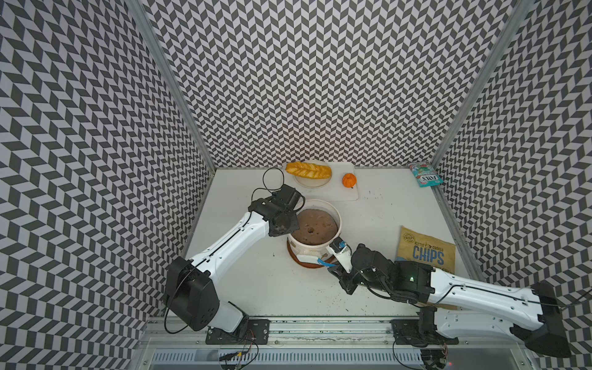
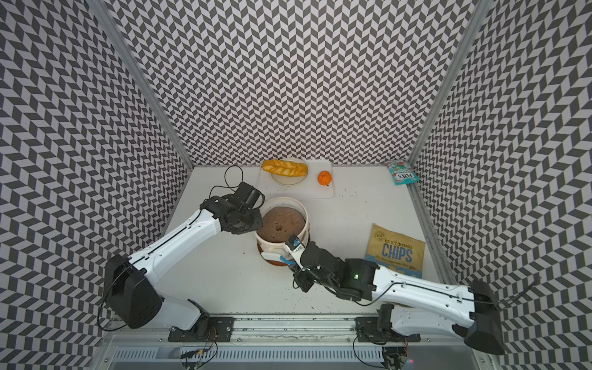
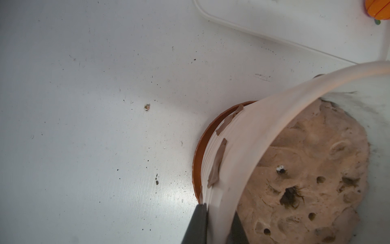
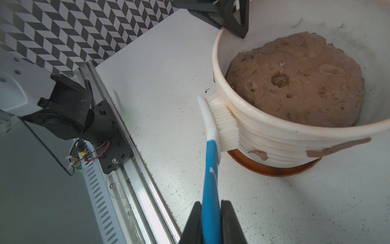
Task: Scrub the dried mud off the ceramic pot
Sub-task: Brush off the soil from the pot.
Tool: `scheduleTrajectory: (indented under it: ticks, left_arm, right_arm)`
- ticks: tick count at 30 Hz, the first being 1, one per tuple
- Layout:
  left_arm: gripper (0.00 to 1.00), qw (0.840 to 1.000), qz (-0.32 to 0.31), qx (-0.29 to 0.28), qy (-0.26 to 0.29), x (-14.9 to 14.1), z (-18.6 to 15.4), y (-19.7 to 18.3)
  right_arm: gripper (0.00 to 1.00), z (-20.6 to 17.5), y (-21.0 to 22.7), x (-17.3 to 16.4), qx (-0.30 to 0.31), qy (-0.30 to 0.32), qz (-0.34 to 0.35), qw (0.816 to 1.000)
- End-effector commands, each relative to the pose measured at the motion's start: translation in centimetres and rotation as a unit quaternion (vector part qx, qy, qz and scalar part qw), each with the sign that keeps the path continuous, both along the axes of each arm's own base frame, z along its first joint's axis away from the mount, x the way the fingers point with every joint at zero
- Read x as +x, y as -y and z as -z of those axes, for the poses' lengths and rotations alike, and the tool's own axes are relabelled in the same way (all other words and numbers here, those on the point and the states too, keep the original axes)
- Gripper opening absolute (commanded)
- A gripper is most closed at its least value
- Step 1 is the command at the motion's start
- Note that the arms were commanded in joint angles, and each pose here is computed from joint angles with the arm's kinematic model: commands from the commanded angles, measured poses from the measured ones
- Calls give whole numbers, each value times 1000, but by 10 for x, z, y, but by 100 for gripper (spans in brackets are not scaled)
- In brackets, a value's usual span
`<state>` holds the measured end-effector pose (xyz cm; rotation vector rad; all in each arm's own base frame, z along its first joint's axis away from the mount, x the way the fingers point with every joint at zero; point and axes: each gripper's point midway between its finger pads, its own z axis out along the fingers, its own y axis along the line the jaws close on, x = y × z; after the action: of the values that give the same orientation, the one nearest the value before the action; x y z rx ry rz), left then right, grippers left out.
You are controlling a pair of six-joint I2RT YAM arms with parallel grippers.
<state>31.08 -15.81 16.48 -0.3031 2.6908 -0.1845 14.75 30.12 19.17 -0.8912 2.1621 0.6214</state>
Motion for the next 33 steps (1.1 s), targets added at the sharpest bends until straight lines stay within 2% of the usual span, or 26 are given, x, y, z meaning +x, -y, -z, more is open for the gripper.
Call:
scheduleTrajectory:
  ticks: [1, 8, 14, 18, 26, 33]
  left_arm:
    - [0, 1000, -14, -2, 16, 16, -1, -7]
    - [0, 999, -19, 5, 25, 19, 0, -14]
    - [0, 999, -20, 18, 28, 25, 5, -20]
    - [0, 999, -20, 22, 34, 29, 3, -21]
    - [0, 999, -9, 26, 46, 35, 1, -19]
    - [0, 996, 33, 44, 68, 45, 1, -17]
  right_arm:
    - [0, 20, 32, 25, -60, 18, 93, 994]
    - [0, 18, 28, 8, -55, 0, 53, 997]
    - [0, -6, 7, -16, -24, 3, -29, 999]
    - [0, -23, -2, -25, -25, 13, -59, 998]
    - [0, -50, -15, -5, 13, 74, -37, 996]
    - [0, -30, -1, 21, -23, 80, -30, 996]
